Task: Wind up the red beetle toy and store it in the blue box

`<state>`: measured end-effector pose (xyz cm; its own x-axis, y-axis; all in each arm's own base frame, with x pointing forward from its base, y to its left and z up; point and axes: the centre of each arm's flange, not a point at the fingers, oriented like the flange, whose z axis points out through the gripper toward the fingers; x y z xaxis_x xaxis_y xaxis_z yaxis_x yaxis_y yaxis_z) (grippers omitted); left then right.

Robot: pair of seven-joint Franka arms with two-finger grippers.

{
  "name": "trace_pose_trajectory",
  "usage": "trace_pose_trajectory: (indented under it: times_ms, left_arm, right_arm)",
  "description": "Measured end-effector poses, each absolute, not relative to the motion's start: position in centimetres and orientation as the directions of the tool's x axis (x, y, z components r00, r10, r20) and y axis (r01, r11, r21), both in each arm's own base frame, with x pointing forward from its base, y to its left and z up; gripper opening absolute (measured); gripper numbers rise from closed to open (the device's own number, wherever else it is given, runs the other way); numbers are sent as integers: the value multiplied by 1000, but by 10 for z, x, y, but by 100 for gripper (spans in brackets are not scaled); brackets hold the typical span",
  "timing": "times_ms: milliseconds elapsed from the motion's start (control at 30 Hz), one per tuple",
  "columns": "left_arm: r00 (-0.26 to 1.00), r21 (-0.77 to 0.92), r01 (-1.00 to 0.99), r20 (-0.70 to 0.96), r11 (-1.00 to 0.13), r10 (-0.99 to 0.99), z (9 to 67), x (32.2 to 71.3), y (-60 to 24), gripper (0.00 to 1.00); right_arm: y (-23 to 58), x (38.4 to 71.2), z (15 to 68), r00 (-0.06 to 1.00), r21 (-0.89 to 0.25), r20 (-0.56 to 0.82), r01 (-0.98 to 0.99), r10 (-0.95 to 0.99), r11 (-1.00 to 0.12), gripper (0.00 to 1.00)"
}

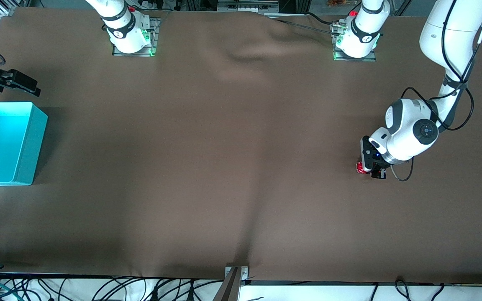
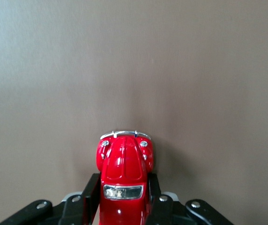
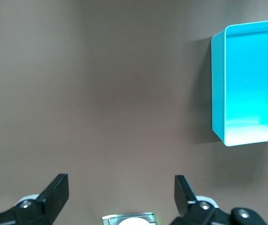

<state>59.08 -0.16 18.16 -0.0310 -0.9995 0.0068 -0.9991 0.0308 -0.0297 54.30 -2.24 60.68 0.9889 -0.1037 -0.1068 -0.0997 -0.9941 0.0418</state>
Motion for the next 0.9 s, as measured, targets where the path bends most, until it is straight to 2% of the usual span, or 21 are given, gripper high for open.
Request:
trace_pose_trajectory:
  times_ms: [433, 900]
  left_arm:
    - [-28, -34, -999, -2, 28, -1000, 182, 590, 54, 45]
    - [-74, -35, -997, -7, 74, -997, 182, 591, 60, 45]
  right_arm:
    - [-22, 543, 607, 989, 42, -107, -100, -104, -994, 100]
    - [-22, 543, 607, 989, 42, -108, -100, -104, -994, 100]
